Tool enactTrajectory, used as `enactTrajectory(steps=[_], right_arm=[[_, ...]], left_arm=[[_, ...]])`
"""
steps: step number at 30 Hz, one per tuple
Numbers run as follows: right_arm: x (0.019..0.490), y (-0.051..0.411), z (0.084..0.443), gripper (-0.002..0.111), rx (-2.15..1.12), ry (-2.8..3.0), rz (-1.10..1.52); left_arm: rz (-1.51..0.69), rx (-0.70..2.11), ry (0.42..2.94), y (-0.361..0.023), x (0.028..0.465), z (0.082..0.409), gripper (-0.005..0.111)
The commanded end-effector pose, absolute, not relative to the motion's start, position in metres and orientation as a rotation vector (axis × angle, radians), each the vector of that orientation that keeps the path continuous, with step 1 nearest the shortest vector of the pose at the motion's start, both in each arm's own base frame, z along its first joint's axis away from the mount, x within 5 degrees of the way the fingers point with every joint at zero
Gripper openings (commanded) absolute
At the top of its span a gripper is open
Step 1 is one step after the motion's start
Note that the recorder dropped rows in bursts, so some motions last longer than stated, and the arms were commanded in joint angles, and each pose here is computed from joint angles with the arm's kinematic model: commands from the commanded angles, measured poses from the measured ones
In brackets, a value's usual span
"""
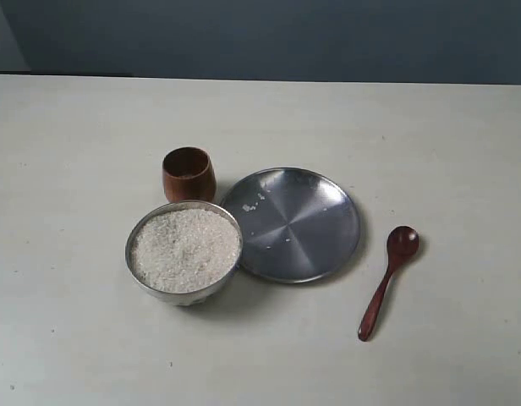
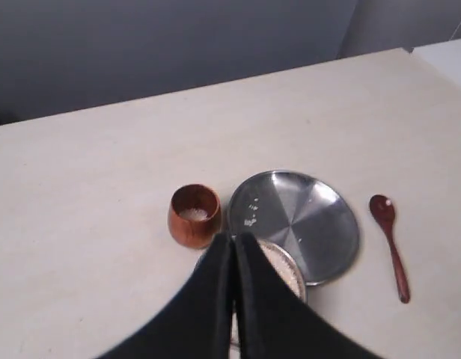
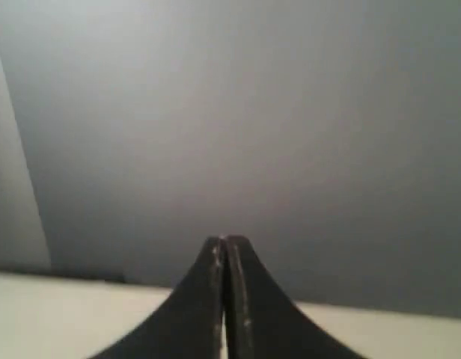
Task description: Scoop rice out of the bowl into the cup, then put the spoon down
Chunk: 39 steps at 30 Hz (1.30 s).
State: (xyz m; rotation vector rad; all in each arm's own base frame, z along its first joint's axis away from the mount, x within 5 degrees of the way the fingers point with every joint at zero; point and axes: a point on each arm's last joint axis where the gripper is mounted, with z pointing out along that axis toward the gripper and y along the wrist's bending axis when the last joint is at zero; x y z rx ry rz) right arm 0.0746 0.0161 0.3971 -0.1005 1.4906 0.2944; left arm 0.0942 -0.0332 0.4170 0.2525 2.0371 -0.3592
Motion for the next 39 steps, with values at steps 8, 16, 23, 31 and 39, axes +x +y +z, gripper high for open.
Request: enactTrajectory(steps=[8, 16, 23, 31, 39], right_arm=[[0.127, 0.065, 0.351, -0.001, -0.604, 2.207, 0.113], [0.162, 0.090, 0.315, -0.001, -0.663, 2.427, 0.101], [0.178, 0.104, 0.293, -0.001, -0.675, 2.547, 0.123], [0.192, 0.116, 0.267, -0.001, -0.621, 2.685, 0.141], [0.196, 0.131, 0.237, -0.001, -0.504, 2.744, 0.318]], left_arm=[[-0.195, 0.132, 2.276, -0.019, 0.128, 0.395, 0.000], [-0.260, 0.121, 2.383, -0.023, 0.138, 0.373, 0.000], [-0.337, 0.073, 2.414, -0.027, 0.146, 0.343, 0.000], [-0.342, 0.061, 2.482, -0.026, 0.144, 0.318, 0.000], [-0.339, 0.062, 2.483, -0.026, 0.144, 0.318, 0.000]])
